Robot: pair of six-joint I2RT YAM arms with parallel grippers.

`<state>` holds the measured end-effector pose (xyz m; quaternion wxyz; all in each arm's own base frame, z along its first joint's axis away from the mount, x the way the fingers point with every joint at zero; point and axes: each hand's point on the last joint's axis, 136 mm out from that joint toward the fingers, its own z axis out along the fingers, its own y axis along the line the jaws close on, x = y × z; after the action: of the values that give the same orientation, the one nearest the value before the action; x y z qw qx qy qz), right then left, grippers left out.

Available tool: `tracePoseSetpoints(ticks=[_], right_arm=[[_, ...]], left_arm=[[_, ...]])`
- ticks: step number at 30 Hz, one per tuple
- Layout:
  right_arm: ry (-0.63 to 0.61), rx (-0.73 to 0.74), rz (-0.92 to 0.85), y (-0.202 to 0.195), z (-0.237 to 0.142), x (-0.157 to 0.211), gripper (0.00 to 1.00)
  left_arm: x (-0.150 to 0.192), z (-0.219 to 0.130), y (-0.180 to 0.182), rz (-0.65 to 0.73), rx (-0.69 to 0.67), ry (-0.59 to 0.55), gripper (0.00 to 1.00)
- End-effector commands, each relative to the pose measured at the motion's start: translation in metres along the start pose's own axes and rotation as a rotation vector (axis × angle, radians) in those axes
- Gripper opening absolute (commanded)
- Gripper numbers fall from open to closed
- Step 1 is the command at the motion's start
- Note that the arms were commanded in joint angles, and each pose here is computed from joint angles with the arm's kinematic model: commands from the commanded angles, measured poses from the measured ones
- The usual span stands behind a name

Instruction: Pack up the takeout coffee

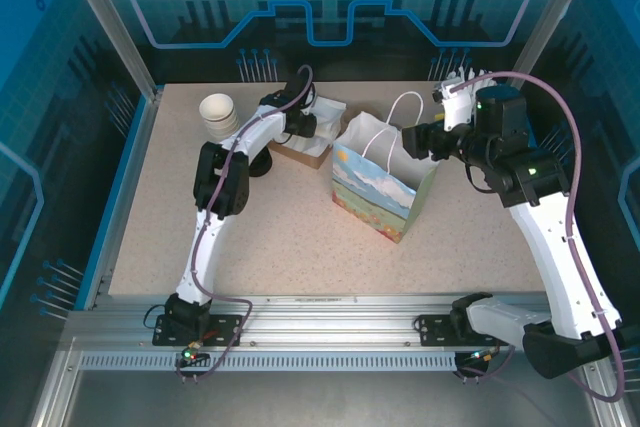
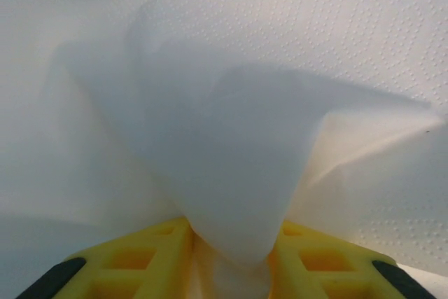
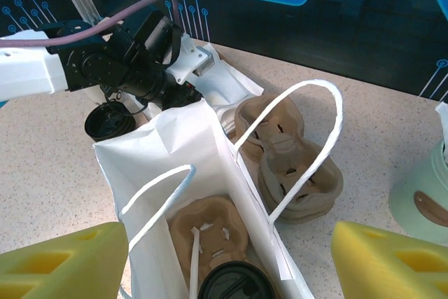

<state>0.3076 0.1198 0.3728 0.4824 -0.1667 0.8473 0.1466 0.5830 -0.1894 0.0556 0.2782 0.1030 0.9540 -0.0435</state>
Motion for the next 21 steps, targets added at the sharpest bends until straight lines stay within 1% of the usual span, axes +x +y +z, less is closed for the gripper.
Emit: tracePoseSetpoints(ticks=[1, 8, 16, 21], right_arm=[[0.016, -0.023, -0.011, 0.004, 0.005, 0.004, 0.77], [0.024, -0.029, -0.011, 0.006, 0.006, 0.005, 0.77], [0.028, -0.033, -0.012, 0.008, 0.005, 0.005, 0.77], [0.003, -0.023, -0.021, 0.011, -0.003, -0.003, 0.77]], left_arm=[[-0.015, -0.031, -0.001, -0.014, 0.022, -0.035, 0.31], [-0.021, -0.04, -0.001, -0.013, 0.026, -0.058, 0.24], [-0.025, -0.048, -0.003, -0.007, 0.03, -0.074, 0.11], [-0.042, -0.077, -0.001, 0.003, 0.023, -0.135, 0.07]])
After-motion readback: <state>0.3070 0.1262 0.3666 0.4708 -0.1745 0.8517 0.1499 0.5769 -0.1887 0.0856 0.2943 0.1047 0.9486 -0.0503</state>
